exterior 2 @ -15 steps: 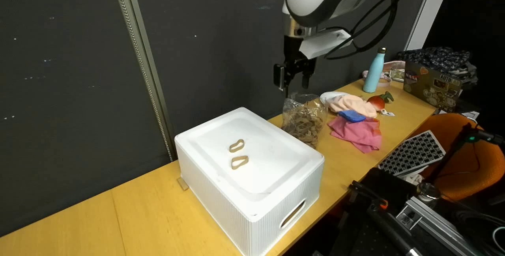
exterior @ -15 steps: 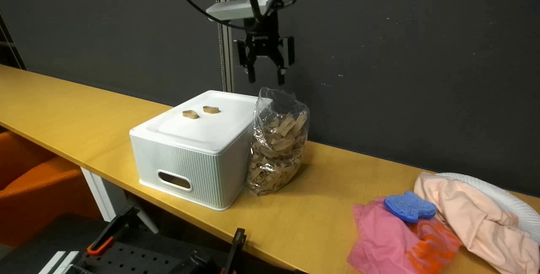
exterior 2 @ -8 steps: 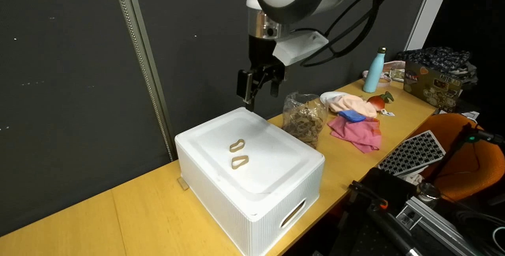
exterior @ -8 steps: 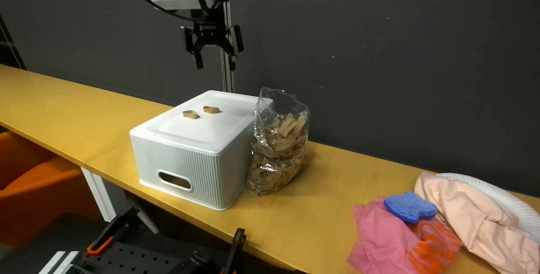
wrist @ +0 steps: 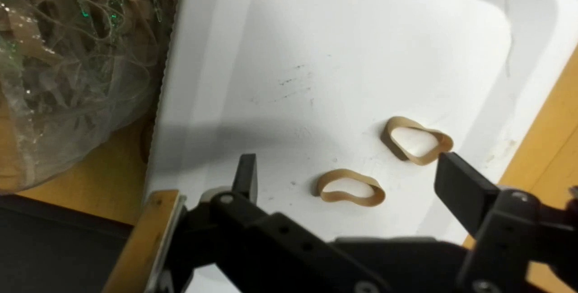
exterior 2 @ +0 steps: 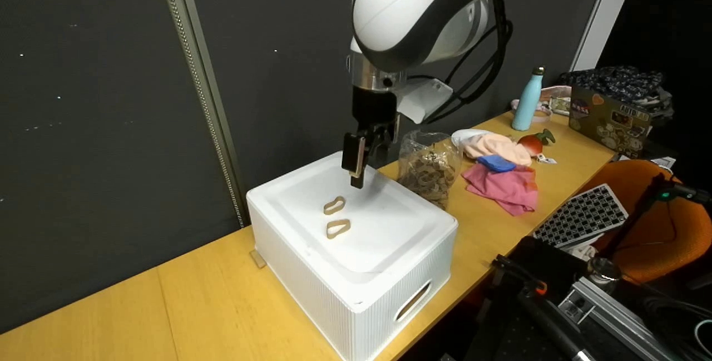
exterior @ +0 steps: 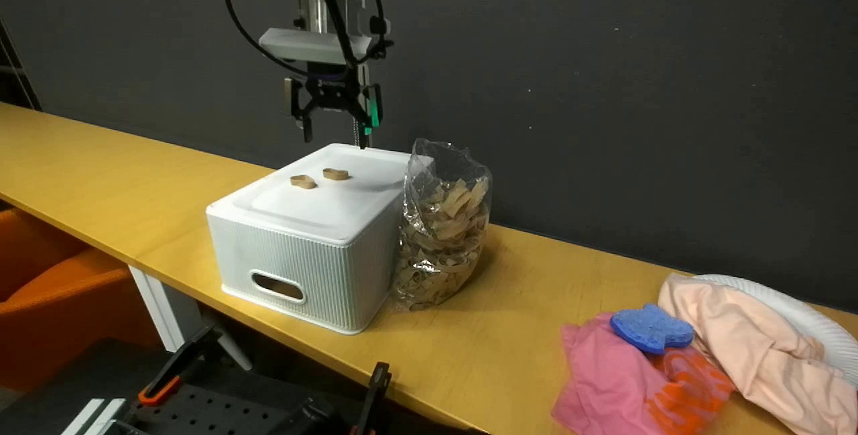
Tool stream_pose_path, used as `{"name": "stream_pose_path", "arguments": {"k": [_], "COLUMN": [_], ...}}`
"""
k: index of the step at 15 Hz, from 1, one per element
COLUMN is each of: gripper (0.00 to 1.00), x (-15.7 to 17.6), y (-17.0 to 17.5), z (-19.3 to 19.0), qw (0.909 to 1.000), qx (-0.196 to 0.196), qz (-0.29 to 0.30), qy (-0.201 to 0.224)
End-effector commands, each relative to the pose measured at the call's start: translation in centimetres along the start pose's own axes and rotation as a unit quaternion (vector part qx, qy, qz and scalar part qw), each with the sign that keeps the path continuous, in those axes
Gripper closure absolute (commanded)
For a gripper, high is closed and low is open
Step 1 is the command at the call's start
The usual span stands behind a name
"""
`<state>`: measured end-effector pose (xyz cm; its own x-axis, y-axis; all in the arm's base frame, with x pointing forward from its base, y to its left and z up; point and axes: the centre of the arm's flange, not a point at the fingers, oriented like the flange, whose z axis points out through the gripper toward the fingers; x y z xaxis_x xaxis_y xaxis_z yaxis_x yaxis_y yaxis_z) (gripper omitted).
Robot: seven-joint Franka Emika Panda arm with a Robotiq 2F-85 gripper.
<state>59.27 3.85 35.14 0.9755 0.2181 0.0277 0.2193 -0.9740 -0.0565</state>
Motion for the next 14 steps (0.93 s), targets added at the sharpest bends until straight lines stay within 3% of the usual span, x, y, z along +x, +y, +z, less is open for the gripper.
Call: {"name": "stream_pose_path", "arguments": {"k": [1, 6, 14], "gripper": [0.0, 0.0, 0.0], "x": [1.8, 2.8, 4.0], "y": [-0.3, -2.8, -4.3], "z": [2.9, 5.8, 6.8], "qw": [0.9996, 0.9982, 0.9956], "qx": [0.005, 0.005, -0.016], "qz": [-0.027, -0.052, -0.083], "qy": [-0.011, -0.031, -0.039]}}
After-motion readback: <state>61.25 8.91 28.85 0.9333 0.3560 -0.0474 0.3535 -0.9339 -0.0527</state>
